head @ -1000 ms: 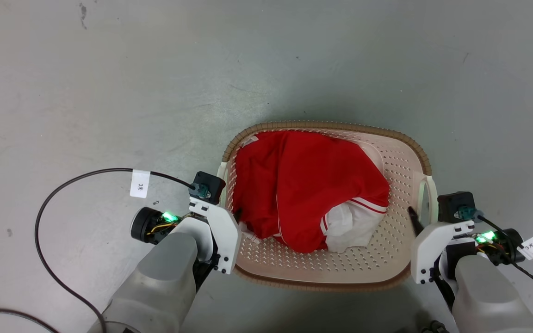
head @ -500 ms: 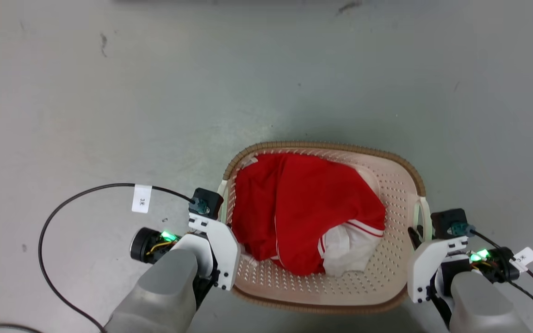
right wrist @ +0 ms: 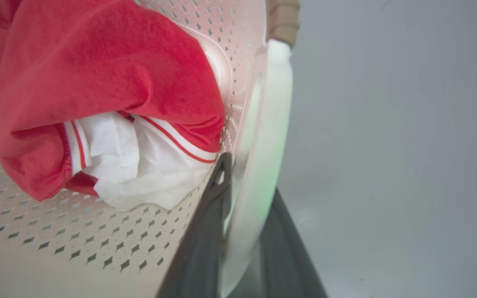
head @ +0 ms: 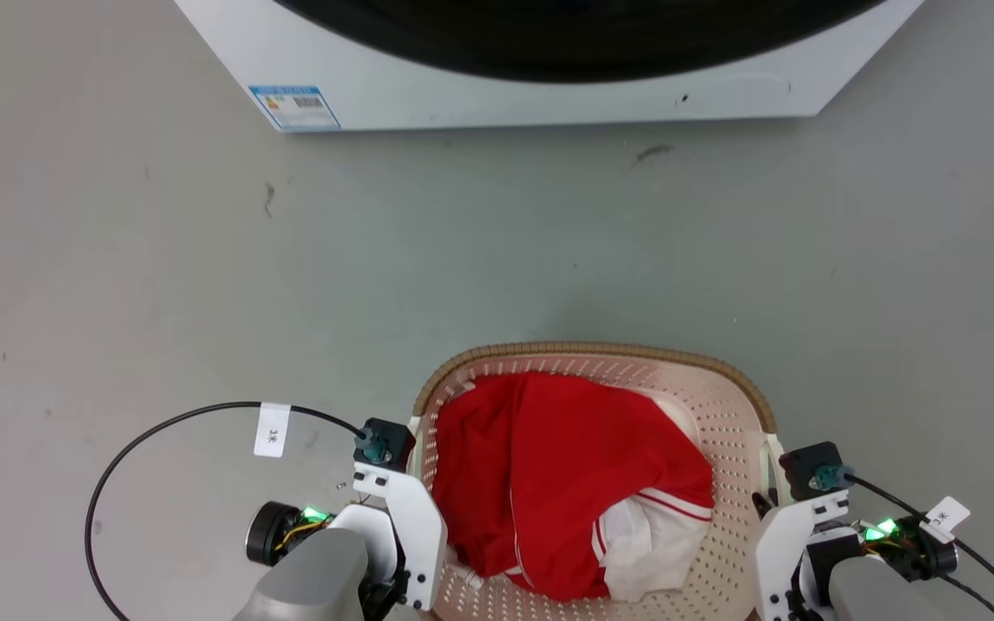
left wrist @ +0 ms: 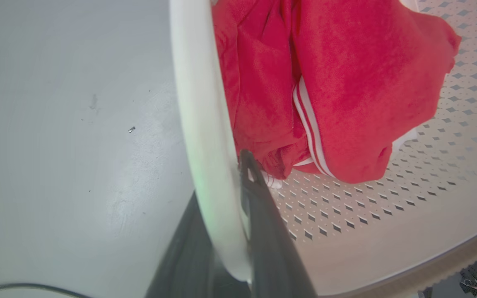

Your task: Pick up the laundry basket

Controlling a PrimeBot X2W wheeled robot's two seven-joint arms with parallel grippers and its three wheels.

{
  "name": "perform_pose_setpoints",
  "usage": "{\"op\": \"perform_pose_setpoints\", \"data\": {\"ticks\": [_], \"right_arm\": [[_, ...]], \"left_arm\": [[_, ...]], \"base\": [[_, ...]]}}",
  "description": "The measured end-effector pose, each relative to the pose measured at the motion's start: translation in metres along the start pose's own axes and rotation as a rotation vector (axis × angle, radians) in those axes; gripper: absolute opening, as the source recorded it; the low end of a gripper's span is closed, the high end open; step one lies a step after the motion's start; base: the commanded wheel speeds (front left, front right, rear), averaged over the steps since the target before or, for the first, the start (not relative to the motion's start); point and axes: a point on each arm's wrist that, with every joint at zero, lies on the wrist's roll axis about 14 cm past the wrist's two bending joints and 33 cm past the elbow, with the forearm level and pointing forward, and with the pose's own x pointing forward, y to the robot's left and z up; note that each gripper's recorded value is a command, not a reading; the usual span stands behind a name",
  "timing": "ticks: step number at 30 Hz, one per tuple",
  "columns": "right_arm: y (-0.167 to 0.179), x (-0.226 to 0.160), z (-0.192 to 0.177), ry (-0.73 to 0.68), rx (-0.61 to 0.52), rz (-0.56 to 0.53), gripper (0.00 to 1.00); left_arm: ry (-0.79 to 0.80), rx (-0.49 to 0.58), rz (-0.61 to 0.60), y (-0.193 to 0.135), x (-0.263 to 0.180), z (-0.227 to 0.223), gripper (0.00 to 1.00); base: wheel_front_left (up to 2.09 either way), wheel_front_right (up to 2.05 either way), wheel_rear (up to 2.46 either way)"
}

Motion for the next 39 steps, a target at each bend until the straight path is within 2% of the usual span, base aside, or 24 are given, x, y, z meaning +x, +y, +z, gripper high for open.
{"op": "perform_pose_setpoints", "data": {"ticks": [11,39], "right_arm": [[0.025,-0.029,0.016,-0.002,-0.101,0.054,0.0],[0.045,-0.089,0.052,-0.012,-0.153,0.054,0.0]], "left_arm": [[-0.014,-0.025,0.033,0.005,-0.041,0.006,0.0],[-0.033,-0.023,0.054,0.005,-0.109,0.018,0.0]], "base": [[0.0,0.0,0.0],[0.0,0.0,0.0]]}}
